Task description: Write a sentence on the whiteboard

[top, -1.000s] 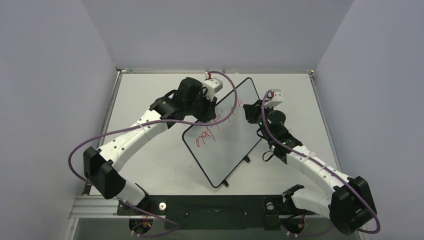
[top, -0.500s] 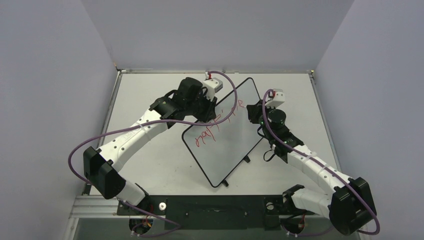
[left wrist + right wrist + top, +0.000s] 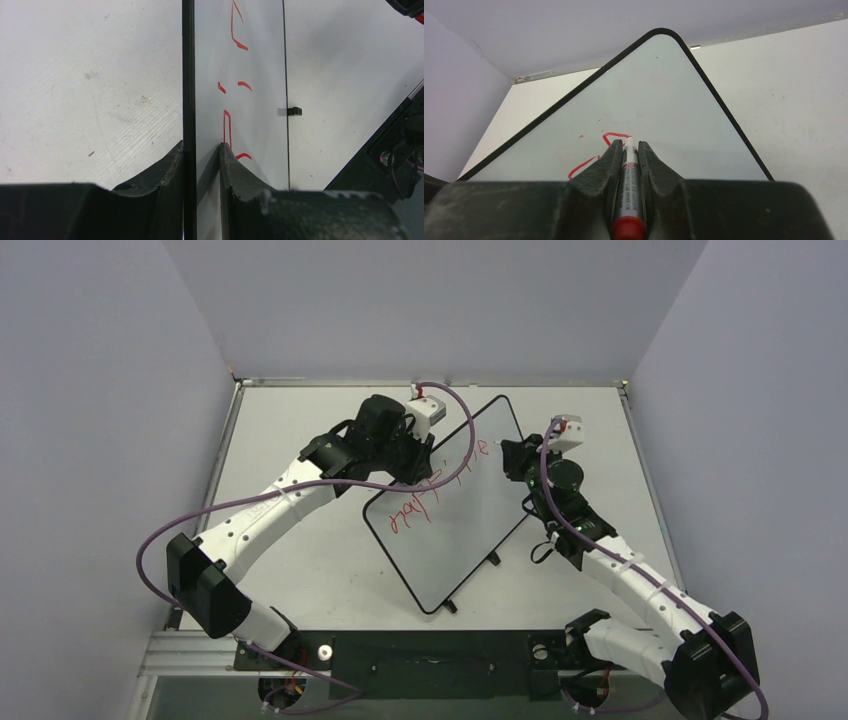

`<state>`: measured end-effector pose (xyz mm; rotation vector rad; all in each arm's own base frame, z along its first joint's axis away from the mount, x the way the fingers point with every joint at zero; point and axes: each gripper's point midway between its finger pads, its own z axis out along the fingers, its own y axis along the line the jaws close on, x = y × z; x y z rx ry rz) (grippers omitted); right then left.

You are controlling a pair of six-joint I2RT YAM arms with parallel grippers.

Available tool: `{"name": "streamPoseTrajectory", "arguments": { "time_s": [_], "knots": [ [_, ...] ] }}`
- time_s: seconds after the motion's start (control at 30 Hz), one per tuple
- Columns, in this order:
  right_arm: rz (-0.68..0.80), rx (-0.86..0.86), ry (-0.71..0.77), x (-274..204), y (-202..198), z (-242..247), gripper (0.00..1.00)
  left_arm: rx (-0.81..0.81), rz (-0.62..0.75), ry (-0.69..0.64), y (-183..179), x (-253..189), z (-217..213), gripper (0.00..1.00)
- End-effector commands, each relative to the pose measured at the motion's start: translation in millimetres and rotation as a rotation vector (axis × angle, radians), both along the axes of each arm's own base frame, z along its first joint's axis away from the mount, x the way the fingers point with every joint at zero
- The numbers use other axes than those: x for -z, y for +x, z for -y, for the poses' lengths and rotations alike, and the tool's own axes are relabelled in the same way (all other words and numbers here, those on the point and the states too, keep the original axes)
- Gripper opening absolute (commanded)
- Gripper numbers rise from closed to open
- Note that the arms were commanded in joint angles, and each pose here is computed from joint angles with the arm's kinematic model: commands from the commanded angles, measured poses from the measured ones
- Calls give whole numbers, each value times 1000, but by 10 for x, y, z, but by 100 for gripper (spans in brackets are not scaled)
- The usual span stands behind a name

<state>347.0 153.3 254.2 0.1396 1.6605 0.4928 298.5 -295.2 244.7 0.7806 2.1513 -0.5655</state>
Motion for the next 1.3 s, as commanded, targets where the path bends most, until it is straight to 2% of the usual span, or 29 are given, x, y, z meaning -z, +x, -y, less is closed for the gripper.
{"name": "streamPoseTrajectory", "arguments": {
  "time_s": [0.0, 0.43, 0.83, 1.27],
  "knots": [
    [72, 53, 49, -280, 115, 52, 0, -16, 138, 107, 197, -68, -186, 0],
    [100, 75, 63, -430, 331, 13, 0, -16, 135, 110, 199, -55, -186, 0],
    [75, 81, 51, -300, 477, 17, 0, -14, 134, 112, 203, -42, -178, 0],
    [33, -5, 63, -127, 449, -152, 0, -34, 146, 122, 228, -60, -214, 0]
  ]
}}
